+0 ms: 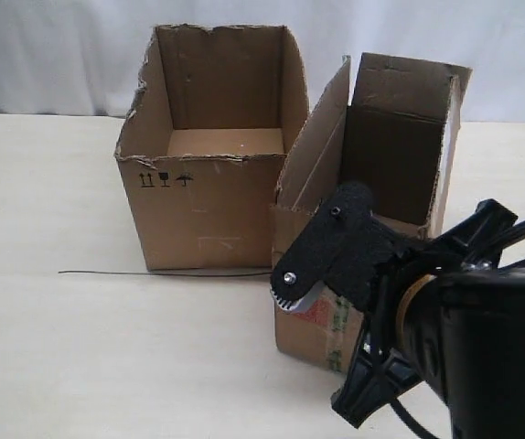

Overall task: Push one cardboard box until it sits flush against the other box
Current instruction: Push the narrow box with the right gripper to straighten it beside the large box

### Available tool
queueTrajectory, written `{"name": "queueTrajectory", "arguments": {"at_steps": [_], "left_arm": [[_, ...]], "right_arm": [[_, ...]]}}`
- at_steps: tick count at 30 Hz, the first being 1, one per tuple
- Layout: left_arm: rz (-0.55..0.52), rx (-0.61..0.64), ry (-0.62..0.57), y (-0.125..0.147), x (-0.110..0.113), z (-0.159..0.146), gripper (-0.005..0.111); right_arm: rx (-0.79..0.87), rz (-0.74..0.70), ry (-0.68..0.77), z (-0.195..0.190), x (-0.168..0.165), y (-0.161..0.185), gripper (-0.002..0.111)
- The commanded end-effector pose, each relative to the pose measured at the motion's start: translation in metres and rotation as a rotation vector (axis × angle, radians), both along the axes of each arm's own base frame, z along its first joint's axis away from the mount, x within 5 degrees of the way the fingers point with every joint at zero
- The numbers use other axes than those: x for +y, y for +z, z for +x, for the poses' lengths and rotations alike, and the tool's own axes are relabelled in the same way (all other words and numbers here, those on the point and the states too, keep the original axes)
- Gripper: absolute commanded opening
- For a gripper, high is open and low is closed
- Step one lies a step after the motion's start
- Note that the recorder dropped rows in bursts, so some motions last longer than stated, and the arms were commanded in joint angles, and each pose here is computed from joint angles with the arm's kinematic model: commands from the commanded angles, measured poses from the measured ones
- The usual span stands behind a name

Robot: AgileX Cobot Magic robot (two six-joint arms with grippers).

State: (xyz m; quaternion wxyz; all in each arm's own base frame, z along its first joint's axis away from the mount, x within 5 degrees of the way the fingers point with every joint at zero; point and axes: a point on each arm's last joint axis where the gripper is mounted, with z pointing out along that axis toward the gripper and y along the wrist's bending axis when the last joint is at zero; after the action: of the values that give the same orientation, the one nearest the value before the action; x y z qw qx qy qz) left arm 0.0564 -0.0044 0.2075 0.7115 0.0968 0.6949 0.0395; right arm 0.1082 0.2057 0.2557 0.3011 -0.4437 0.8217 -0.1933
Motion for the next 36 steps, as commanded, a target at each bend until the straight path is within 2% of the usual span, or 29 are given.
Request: {"name": "queueTrajectory", "arguments": {"at_steps": [1, 9, 19, 26, 36], "left_arm": [[-0.003, -0.003, 0.003, -0.001, 0.000, 0.000, 0.000], [-0.001, -0.003, 0.003, -0.001, 0.000, 0.000, 0.000], [-0.001, -0.003, 0.003, -0.001, 0.000, 0.000, 0.000], [-0.001, -0.003, 0.003, -0.001, 0.000, 0.000, 0.000], [-0.001, -0.003, 0.003, -0.001, 0.000, 0.000, 0.000]], "right_arm": [[-0.087, 0.025, 0.003, 0.005, 0.000, 0.006, 0.005], [-0.104, 0.032, -0.107, 0.034, -0.015, 0.007, 0.005], [-0.102, 0.128, -0.107, 0.055, -0.018, 0.007, 0.005], [-0.115, 0.127, -0.182, 0.072, -0.032, 0.007, 0.005], [-0.157, 0.171, -0.157, 0.076, -0.029, 0.010, 0.005]]}}
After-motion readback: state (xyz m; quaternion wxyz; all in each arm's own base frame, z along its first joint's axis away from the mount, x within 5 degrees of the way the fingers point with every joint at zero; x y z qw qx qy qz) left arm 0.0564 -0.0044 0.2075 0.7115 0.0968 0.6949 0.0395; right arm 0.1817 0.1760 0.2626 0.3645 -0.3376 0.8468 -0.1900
